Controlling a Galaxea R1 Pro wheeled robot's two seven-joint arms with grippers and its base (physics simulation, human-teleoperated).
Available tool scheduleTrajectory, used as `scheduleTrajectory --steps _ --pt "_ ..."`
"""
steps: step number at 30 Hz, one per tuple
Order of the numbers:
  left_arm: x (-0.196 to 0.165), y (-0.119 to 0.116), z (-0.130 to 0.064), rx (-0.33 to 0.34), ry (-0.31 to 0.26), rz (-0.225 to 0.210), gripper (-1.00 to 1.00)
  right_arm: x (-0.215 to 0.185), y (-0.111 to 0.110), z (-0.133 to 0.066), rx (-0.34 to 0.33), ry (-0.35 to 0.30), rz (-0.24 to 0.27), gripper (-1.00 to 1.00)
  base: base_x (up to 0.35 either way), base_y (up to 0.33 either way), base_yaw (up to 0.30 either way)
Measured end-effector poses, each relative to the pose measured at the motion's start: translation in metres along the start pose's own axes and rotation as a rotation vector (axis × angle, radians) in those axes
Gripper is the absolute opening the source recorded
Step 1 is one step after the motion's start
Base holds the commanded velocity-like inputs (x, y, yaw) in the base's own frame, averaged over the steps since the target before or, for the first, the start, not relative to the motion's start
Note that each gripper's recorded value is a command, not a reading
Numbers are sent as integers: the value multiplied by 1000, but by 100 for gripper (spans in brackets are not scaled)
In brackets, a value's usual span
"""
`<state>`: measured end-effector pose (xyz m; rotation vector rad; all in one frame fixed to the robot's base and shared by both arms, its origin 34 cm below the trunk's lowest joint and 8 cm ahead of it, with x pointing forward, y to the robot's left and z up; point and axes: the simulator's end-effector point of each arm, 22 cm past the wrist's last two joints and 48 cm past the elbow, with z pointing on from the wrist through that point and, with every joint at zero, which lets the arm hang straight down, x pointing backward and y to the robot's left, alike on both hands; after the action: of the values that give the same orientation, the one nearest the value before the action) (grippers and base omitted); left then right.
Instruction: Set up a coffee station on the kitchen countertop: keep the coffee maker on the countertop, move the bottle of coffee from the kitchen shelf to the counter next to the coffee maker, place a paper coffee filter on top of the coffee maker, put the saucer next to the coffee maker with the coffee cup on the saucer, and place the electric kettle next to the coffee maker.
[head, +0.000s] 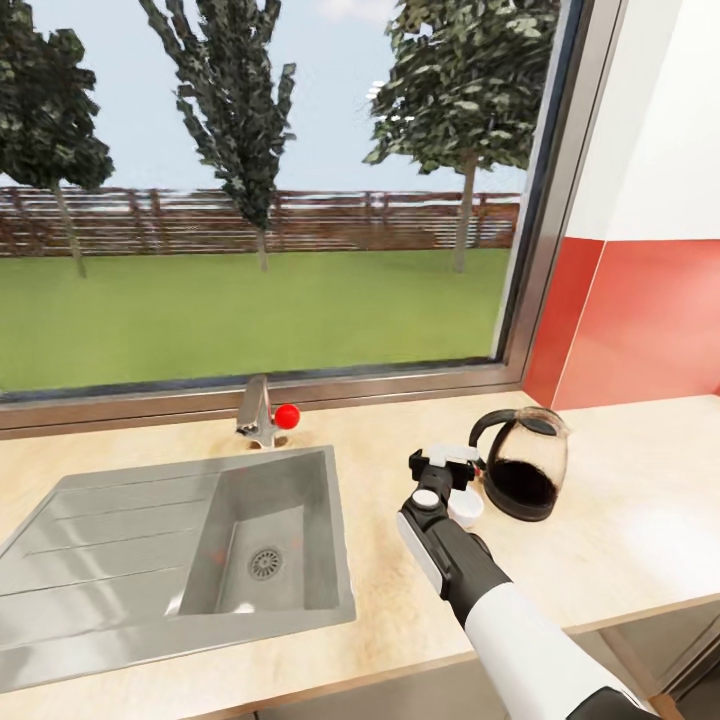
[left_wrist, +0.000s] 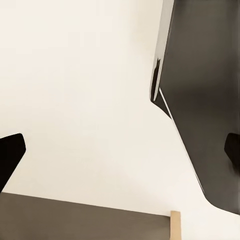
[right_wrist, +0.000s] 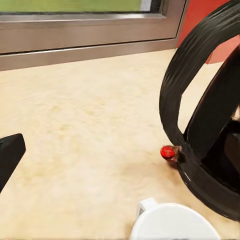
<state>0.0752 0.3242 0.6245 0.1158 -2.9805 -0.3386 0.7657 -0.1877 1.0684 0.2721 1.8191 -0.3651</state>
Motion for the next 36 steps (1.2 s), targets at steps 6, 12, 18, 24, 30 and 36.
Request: scheduleTrajectory --steps 6,12,18,24,30,36 --pt "0 0 0 0 0 1 100 10 -1 1 5 17 -15 100 62 -77 0" --pt "0 -1 0 1 0 0 100 10 -1 1 5 16 -15 100 36 -39 0" --pt "0 -2 0 2 0 -1 100 18 -3 2 9 31 -27 100 44 -46 0" --pt "0 -3 0 3 1 -1 100 28 -4 3 13 49 -44 100 74 -76 0" --pt "0 -4 0 5 1 -1 100 29 -4 3 10 51 -46 100 3 -3 0" --pt "0 -4 0 4 0 0 100 29 -2 3 6 48 -49 100 0 -28 0"
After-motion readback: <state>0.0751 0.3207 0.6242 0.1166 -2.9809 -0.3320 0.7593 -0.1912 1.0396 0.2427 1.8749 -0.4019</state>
